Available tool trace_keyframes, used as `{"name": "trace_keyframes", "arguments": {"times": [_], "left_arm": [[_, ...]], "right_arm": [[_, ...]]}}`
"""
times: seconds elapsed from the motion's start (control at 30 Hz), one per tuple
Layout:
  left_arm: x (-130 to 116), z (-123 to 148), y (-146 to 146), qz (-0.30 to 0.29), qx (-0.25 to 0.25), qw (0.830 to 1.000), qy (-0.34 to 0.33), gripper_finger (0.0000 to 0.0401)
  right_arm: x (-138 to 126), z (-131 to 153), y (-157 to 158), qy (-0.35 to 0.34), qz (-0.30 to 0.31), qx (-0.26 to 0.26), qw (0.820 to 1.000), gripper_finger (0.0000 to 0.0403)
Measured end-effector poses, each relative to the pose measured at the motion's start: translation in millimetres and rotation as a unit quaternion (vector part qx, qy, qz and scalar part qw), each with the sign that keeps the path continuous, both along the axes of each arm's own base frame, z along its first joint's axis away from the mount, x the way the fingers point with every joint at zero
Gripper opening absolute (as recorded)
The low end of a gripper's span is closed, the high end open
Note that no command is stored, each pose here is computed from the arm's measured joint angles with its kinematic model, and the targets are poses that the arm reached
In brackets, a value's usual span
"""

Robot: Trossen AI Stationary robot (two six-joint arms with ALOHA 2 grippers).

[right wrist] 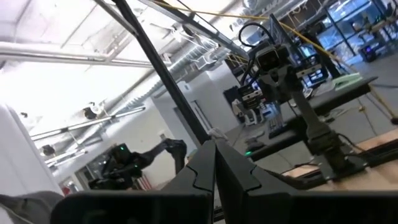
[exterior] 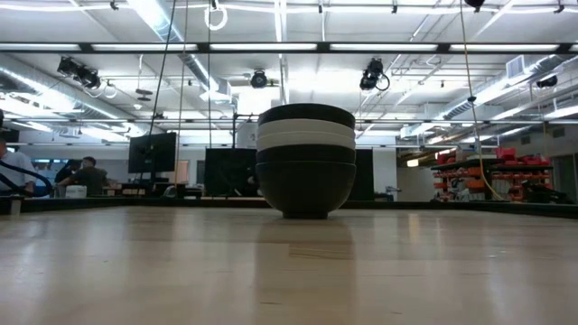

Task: Nest bowls inside each other
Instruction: Return to Home Position

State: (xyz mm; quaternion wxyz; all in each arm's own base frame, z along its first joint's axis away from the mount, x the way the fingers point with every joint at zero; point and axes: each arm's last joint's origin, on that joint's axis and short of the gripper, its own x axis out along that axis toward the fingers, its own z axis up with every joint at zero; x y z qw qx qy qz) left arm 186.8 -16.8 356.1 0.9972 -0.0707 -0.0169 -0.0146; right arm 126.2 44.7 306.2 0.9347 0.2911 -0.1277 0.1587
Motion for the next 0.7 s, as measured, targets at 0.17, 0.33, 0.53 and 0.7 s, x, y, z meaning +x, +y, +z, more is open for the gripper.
{"name": "trace_keyframes", "arguments": {"times": [0.17, 0.33, 0.53, 0.7], "left_arm": [[0.1, -0.9, 0.3, 0.000, -0.026, 1.000, 0.005, 0.0031], [-8.9, 3.6, 7.0, 0.016, -0.030, 0.999, -0.006, 0.0036], [-46.7, 13.6, 14.0, 0.031, -0.034, 0.999, -0.025, 0.0028], [-72.8, 22.8, 14.7, 0.029, -0.034, 0.997, -0.067, 0.0023]], "right_arm": [[0.0, 0.1, 0.0, 0.005, 0.008, 0.022, 1.000, 0.0018], [-8.0, 5.8, -3.0, -0.027, 0.000, 0.006, 1.000, 0.0018], [-32.6, 17.2, -11.2, -0.095, 0.004, -0.010, 0.995, 0.0018], [-47.0, 20.8, -16.4, -0.125, -0.004, -0.024, 0.992, 0.0018]]}}
